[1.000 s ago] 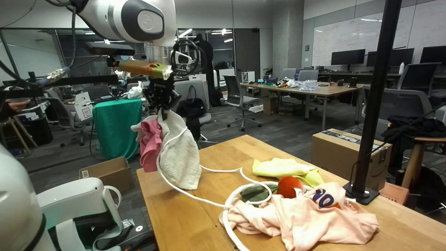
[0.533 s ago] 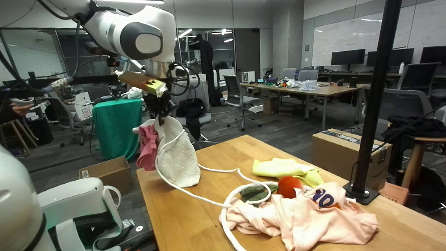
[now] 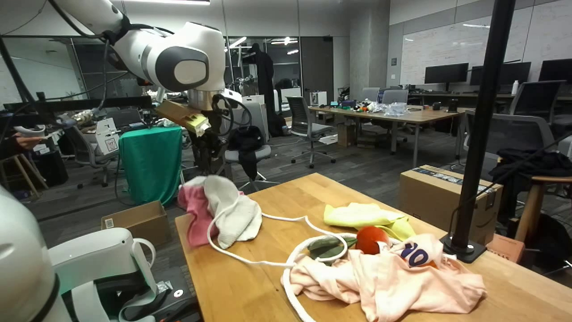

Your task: Separate all the items on the table.

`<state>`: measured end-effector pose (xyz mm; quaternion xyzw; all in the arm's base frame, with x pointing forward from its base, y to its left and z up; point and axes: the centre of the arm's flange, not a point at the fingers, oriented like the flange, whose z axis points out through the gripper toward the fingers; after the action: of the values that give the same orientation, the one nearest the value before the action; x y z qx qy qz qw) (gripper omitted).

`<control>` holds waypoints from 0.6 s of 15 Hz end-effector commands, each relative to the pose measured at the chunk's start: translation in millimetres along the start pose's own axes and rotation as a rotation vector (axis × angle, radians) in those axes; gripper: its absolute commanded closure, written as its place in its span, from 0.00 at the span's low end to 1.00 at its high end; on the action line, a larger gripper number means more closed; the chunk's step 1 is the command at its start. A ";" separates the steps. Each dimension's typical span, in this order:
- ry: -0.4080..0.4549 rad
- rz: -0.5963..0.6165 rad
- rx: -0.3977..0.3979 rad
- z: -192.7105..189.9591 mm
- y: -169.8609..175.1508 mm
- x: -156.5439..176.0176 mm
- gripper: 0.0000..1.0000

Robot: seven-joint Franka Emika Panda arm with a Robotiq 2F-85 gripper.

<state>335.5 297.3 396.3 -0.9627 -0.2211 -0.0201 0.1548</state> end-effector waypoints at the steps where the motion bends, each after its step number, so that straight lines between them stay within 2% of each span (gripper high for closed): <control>1: 0.020 0.031 0.007 3.0 -7.2 2.1 0.33; 5: 0.010 0.041 -0.004 3.2 -5.9 1.6 0.03; 9: 0.002 0.015 -0.075 8.2 5.4 -2.5 0.00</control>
<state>334.1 297.1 391.8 -0.9667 -0.2113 -0.0160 0.1438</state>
